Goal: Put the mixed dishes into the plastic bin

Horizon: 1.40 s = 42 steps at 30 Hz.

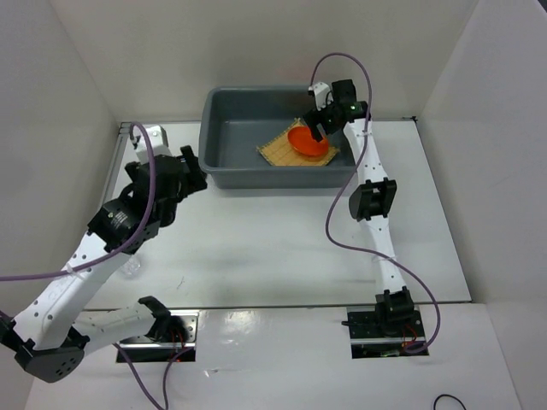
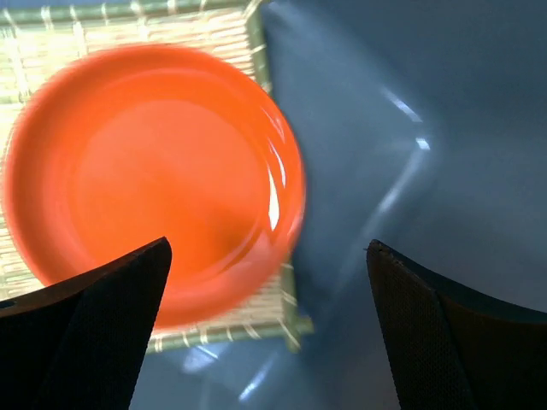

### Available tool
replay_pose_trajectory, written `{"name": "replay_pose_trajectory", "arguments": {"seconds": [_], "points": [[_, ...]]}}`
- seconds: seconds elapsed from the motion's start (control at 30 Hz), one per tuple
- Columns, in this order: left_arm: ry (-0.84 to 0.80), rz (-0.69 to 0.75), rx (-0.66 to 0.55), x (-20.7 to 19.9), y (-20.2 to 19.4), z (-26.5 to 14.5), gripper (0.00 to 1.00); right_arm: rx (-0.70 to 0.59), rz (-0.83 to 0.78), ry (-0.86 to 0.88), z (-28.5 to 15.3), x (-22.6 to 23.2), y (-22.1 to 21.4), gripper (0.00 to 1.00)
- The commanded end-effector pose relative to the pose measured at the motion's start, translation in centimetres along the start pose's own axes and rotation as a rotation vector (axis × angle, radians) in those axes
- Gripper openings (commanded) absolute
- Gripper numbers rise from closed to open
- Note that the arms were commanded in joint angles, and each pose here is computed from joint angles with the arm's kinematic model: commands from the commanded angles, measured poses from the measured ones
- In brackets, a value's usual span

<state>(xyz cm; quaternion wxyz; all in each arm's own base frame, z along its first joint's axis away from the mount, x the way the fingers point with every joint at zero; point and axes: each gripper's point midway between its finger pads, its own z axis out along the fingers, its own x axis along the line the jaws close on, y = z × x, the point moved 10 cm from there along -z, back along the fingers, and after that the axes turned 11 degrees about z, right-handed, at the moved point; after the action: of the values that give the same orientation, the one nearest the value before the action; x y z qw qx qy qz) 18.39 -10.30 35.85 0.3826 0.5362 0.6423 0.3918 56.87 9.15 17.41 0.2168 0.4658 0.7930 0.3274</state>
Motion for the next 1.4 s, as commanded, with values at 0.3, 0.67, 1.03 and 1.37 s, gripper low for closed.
{"name": "replay_pose_trajectory", "arguments": {"seconds": [0.3,0.67,1.03,1.37], "points": [[0.345,0.015,0.152,9.0,5.9,11.6,1.0,-0.27,0.002,-0.11,-24.6,2.5,9.0,0.99],[0.032,-0.393,0.432,17.2,0.1,24.6,1.0,-0.357,0.075,-0.211,-35.5,5.3,9.0,0.99],[-0.31,-0.483,0.479,18.8,-5.3,31.9,1.0,-0.292,0.065,-0.196,-36.4,6.4,7.8,0.99],[-0.302,-0.489,0.575,19.0,-9.9,34.6,1.0,-0.289,0.071,-0.235,-36.5,6.7,7.9,0.99]]}}
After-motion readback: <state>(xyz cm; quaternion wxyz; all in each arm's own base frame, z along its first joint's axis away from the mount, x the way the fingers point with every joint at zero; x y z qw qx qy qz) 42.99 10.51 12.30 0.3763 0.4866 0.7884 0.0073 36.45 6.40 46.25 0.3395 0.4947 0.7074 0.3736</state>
